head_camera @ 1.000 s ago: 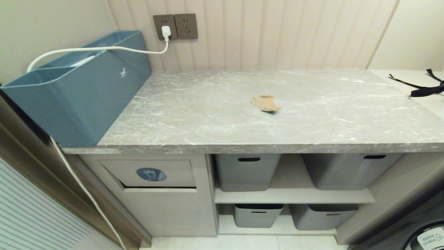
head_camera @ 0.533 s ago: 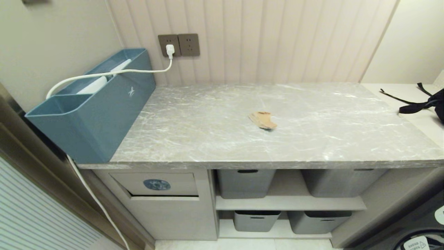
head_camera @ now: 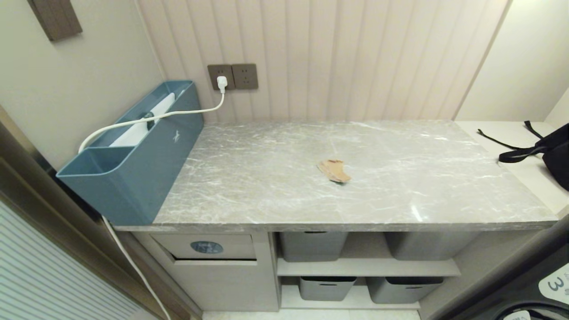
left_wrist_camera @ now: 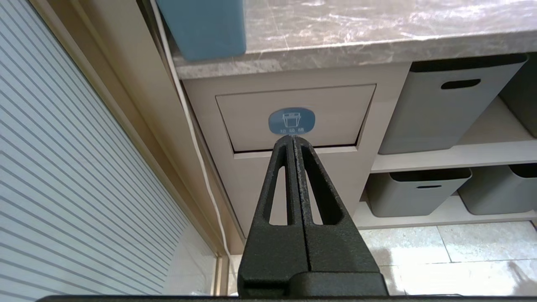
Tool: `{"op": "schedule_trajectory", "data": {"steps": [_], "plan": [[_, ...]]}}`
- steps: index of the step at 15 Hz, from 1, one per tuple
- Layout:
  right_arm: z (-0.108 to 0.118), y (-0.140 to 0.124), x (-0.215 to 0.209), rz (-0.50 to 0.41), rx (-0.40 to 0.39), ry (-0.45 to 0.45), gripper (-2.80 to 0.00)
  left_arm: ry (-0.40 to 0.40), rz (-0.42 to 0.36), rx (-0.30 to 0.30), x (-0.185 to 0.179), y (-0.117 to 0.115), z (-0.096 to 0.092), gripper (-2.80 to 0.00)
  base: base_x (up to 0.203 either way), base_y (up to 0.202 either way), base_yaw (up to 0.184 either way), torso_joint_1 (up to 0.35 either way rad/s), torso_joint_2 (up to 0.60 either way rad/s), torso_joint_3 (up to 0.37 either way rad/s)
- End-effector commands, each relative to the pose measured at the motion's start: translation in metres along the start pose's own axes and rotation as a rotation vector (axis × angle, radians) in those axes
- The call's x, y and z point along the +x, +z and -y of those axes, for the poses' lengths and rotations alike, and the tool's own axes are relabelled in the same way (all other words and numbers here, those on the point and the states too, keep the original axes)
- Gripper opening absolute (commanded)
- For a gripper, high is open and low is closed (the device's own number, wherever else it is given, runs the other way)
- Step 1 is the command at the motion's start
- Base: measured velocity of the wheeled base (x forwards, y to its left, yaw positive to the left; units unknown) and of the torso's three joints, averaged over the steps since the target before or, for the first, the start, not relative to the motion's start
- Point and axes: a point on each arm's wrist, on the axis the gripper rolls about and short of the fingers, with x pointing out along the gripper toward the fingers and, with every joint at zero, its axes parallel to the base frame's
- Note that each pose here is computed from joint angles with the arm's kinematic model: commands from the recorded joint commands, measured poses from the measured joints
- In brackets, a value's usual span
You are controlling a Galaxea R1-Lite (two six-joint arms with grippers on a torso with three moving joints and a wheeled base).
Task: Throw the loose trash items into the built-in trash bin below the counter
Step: Pick up the garbage
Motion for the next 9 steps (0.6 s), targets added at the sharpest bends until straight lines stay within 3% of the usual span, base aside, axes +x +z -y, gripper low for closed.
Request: {"op": "schedule_trajectory", "data": {"steps": [1, 3, 9], "plan": [[0.0000, 0.0003, -0.0002, 0.003, 0.000, 0.001, -2.80, 0.000, 0.001, 0.000, -0.0001, 0.0001, 0.0000, -2.80, 0.000, 0.000, 0.000, 0.183, -0.36, -0.183], [-0.0001, 0.0001, -0.0001, 0.003, -0.009, 0.006, -2.80, 0.000, 0.001, 0.000, -0.0001, 0.0001, 0.0000, -2.80, 0.000, 0.000, 0.000, 0.109, -0.23, -0.117], [-0.0002, 0.0007, 0.0000, -0.005, -0.022, 0.016, -2.80, 0.000, 0.001, 0.000, -0.0001, 0.0001, 0.0000, -2.80, 0.000, 0.000, 0.000, 0.004, -0.01, -0.004]]}}
